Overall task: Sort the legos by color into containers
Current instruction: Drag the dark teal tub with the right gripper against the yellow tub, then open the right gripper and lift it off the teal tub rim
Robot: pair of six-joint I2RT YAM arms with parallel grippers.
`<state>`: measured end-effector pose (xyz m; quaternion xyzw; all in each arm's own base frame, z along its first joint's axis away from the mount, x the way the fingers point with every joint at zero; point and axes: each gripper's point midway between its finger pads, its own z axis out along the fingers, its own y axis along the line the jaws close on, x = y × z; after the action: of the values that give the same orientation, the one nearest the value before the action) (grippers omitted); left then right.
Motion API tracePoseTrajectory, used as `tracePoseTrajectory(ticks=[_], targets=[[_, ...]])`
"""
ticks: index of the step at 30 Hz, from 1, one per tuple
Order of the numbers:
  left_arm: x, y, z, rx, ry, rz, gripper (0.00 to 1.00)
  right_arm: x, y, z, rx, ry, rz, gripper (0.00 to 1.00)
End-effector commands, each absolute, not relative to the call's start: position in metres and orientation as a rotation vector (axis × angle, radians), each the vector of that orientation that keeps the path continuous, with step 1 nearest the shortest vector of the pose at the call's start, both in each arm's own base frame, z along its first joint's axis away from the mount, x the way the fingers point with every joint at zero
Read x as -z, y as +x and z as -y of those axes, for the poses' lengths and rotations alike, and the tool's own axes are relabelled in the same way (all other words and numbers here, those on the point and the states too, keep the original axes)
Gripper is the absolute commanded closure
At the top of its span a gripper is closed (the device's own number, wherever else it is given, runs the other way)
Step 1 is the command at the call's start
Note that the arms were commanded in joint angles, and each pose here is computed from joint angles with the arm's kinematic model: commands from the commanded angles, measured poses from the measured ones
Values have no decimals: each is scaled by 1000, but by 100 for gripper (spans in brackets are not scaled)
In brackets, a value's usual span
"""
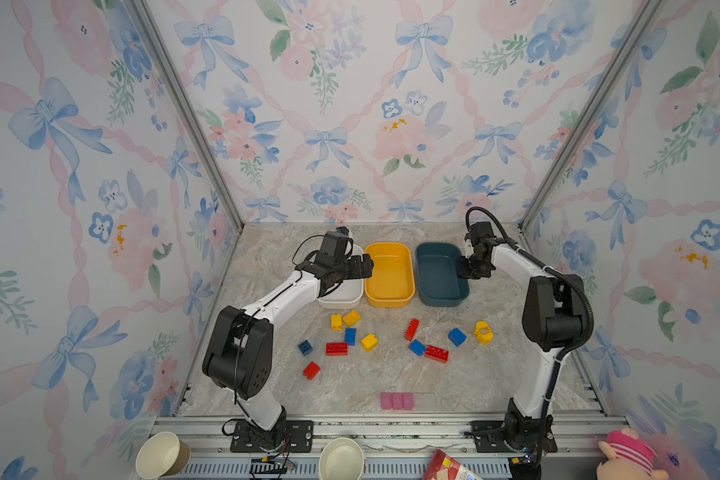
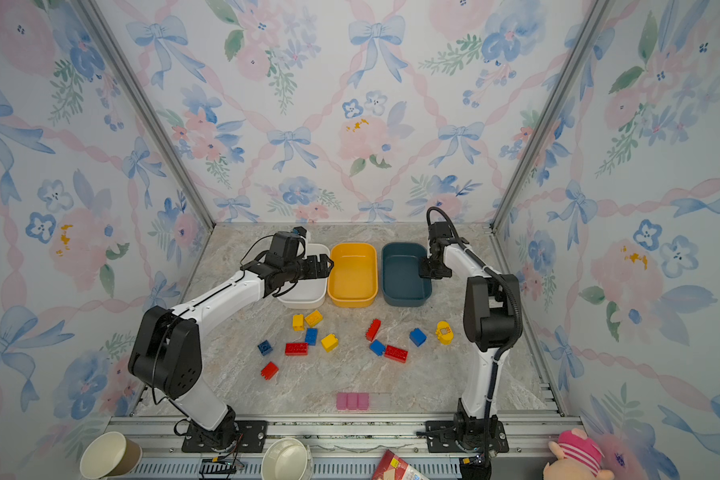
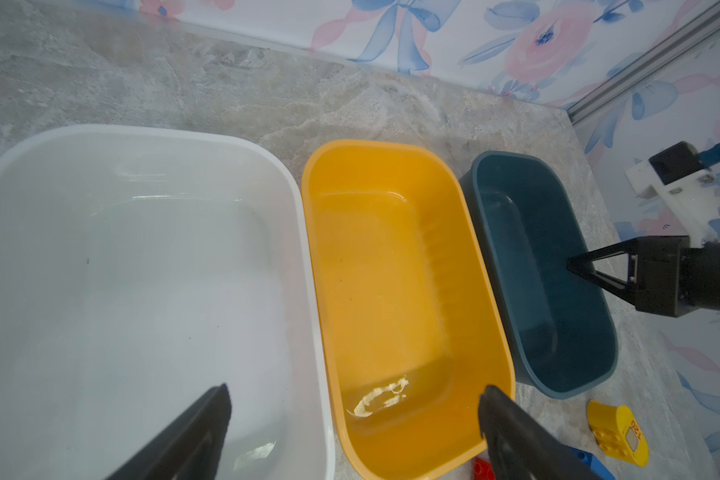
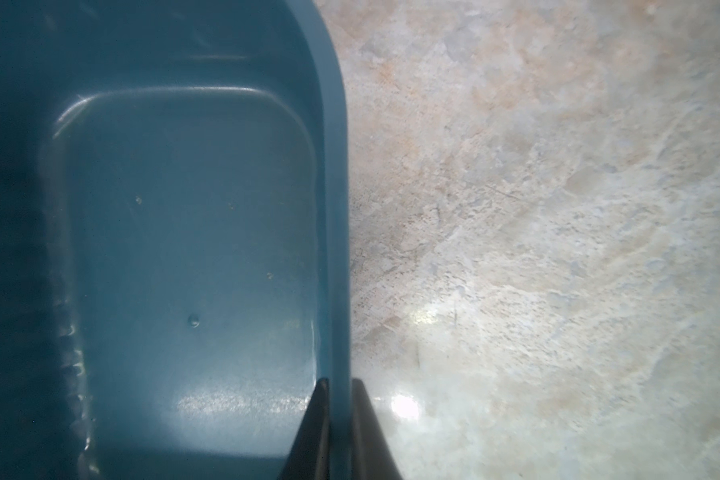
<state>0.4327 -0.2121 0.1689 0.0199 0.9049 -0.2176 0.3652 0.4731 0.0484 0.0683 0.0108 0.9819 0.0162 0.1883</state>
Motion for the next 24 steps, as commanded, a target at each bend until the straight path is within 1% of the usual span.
tracePoseTrajectory(ticks=[1,15,17,19,24], targets=[[-178,432,208,562,48,-2297,5,-58,471,-58,-59,-7,-2804,89],[-178,432,207,560,46,-2295,3,-56,470,-72,-69,-59,-2810,85],[-179,432,207,561,47,-2293,3,-56,470,-73,-70,-62,-2810,83],[-180,432,207,559,49,-2292,3,-58,471,-73,-70,-62,-2804,78],[-182,433,207,562,46,-2286,2,-67,474,-71,-59,-56,-2785,59]])
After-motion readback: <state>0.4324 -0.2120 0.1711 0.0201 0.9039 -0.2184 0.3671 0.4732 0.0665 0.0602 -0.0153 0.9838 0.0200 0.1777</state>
